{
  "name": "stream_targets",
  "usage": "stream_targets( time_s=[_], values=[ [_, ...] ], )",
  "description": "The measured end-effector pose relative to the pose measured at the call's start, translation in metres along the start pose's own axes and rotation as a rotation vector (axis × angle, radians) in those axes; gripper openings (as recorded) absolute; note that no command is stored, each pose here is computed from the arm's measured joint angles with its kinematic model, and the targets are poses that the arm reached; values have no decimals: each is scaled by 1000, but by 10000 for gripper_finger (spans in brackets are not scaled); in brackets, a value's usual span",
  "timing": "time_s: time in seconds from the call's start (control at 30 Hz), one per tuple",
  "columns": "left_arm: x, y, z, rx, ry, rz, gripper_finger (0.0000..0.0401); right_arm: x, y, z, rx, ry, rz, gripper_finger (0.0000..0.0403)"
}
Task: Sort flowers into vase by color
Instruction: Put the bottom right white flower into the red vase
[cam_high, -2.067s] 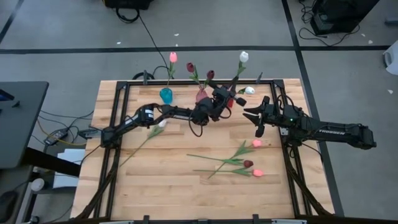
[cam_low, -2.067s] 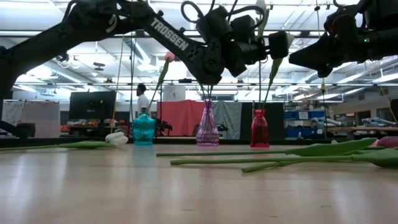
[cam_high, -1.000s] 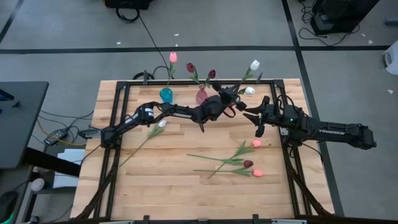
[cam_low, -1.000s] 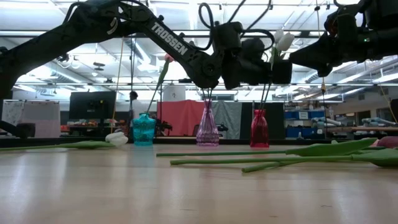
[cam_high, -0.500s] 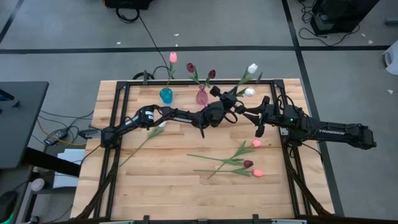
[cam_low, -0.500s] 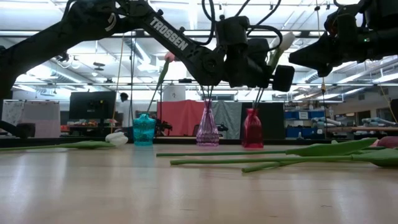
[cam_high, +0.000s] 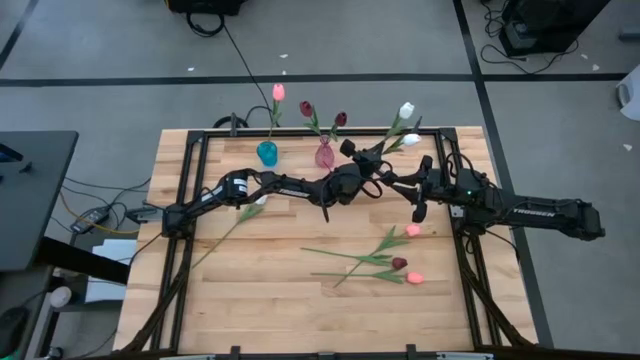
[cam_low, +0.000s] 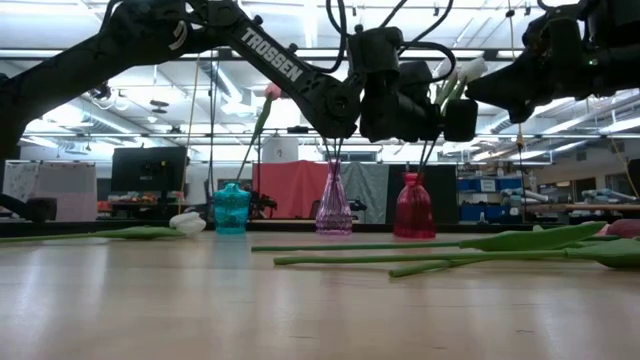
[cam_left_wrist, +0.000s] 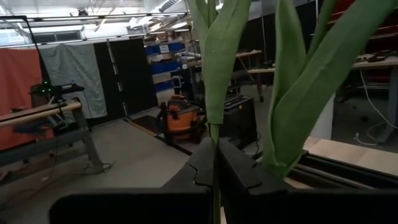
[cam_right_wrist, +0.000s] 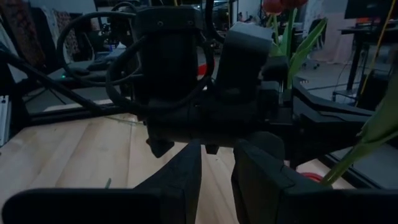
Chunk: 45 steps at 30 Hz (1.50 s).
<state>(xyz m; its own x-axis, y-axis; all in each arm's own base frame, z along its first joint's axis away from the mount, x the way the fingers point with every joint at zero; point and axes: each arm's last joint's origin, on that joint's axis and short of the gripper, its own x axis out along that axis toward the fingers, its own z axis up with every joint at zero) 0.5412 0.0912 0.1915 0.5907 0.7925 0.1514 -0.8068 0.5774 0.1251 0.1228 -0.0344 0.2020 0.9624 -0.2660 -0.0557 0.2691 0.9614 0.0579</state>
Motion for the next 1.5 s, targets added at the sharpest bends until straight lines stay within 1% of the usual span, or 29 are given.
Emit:
stream_targets(
  time_s=[0.07,0.23,0.4,0.57,0.97,1.17,1.3,1.37,1.43,1.5],
  values=[
    [0,0,0,-3,-2,-12,12,0,0,-1,0,7,1,110],
    [-4,2,-12,-59,-27,-87,12,0,1,-5,1,58,38,110],
    [-5,7,-21,-114,-53,-150,12,-3,1,0,-3,152,12,110],
    [-4,6,-21,-113,-64,-196,12,-3,1,0,-3,155,15,110],
    [-4,4,-23,-90,-24,-224,12,-6,1,1,-3,146,12,110],
    [-5,2,-27,-93,26,-243,12,-6,1,0,-3,153,33,110],
    [-5,3,-27,-81,33,-224,14,-6,0,0,-13,161,-10,110],
    [-7,1,-27,-61,34,-223,20,-7,-2,-1,-22,161,-75,110],
    [-9,-1,-27,-54,40,-214,26,-7,-3,0,-36,158,-109,110],
    [-10,-3,-28,-51,43,-220,30,-7,-5,1,-48,144,-184,110]
  ],
)
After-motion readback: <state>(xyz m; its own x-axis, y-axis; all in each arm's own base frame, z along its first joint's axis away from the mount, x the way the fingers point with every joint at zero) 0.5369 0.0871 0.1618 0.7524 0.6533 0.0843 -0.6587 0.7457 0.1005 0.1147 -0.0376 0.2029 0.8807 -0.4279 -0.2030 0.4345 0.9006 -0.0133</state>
